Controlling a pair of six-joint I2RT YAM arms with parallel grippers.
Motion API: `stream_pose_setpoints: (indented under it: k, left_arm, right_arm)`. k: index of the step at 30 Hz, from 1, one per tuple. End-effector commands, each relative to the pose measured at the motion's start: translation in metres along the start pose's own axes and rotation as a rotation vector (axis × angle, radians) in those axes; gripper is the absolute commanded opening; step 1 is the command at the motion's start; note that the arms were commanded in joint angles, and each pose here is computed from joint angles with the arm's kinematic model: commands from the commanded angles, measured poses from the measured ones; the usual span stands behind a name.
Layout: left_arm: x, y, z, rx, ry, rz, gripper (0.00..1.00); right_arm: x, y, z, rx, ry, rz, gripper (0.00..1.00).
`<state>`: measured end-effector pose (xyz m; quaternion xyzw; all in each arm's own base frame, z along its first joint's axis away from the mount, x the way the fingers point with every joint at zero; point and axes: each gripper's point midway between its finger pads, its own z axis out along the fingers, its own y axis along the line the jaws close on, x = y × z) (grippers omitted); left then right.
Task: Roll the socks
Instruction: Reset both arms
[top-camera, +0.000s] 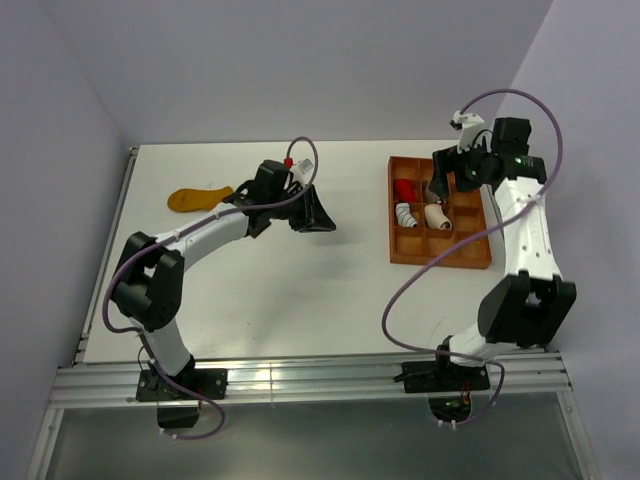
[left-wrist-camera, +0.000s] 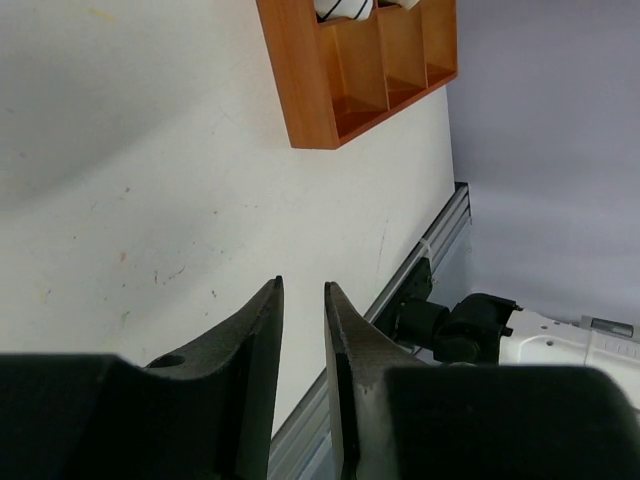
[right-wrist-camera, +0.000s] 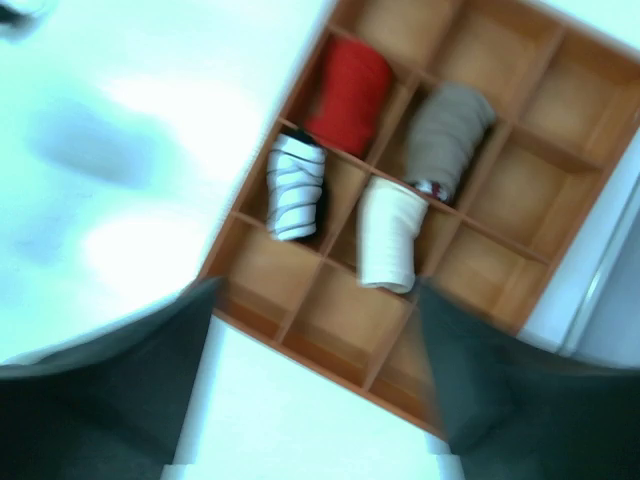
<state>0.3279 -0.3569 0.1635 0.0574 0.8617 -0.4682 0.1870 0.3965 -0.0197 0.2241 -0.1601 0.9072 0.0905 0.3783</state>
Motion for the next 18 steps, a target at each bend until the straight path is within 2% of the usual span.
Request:
stream_pose_setpoints:
  k: [1,2,10,18]
  left_arm:
    - [-0.006,-0.017,-0.024,-0.010,-0.063,0.076,0.29]
    - [-0.006,-0.017,-0.026,-0.012,-0.067,0.077,0.29]
    - [-0.011,-0.021,-0.041,-0.061,-0.101,0.114,0.31]
    - [-0.015,-0.026,-0.046,-0.061,-0.111,0.126,0.31]
  right_arm:
    - [-0.020,0.033,-0.034,-0.091,-0.141,-0.042,0.96]
    - [-0.020,0.038,-0.039,-0.101,-0.156,-0.048,1.00]
    - [-0.008,0.076,-0.075,-0.133,-0.298,-0.106,1.00]
    - [-0.005,0.087,-0.082,-0.166,-0.313,-0.113,1.00]
